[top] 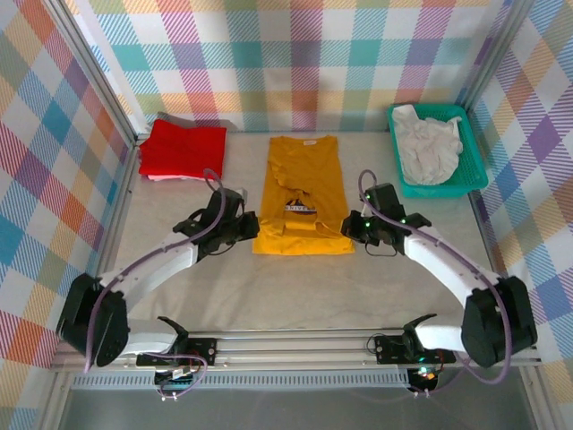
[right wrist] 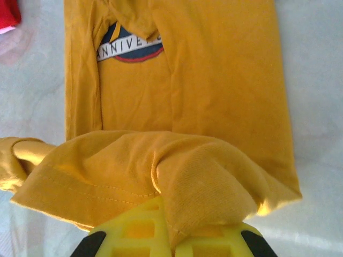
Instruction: Fold and stack the t-shirts
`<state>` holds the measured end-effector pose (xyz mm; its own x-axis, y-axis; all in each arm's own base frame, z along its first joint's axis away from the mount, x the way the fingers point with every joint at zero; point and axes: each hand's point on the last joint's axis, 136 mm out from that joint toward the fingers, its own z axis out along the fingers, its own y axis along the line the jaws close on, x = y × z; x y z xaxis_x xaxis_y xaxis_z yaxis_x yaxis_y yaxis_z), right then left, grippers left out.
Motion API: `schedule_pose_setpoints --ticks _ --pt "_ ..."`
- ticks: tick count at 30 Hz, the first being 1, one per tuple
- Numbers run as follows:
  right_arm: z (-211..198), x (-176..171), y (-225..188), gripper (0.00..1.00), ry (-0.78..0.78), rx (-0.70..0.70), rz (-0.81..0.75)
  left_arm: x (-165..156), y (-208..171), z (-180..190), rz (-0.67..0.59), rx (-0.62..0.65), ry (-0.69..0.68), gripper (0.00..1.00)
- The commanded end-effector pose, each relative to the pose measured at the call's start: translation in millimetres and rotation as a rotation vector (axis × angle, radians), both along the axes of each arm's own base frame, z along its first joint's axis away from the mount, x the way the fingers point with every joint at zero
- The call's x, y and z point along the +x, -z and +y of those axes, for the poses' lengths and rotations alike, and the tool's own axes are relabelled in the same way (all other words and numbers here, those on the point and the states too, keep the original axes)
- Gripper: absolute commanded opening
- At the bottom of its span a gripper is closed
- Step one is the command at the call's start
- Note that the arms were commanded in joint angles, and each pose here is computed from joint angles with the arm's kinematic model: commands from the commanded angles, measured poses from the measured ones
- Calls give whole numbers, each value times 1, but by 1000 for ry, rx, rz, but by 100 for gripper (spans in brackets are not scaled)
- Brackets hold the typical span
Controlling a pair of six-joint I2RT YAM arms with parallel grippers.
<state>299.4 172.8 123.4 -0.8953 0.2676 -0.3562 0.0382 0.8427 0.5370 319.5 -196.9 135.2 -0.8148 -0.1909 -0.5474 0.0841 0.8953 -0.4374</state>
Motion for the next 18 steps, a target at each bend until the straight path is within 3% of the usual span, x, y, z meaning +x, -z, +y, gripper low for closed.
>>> schedule_pose_setpoints --ticks 1,18 --pt "2 29 -11 0 -7 -3 -86 23 -11 -6 -83 15 42 0" --pt "8 97 -1 0 -7 -10 -93 94 19 -7 -53 107 71 0"
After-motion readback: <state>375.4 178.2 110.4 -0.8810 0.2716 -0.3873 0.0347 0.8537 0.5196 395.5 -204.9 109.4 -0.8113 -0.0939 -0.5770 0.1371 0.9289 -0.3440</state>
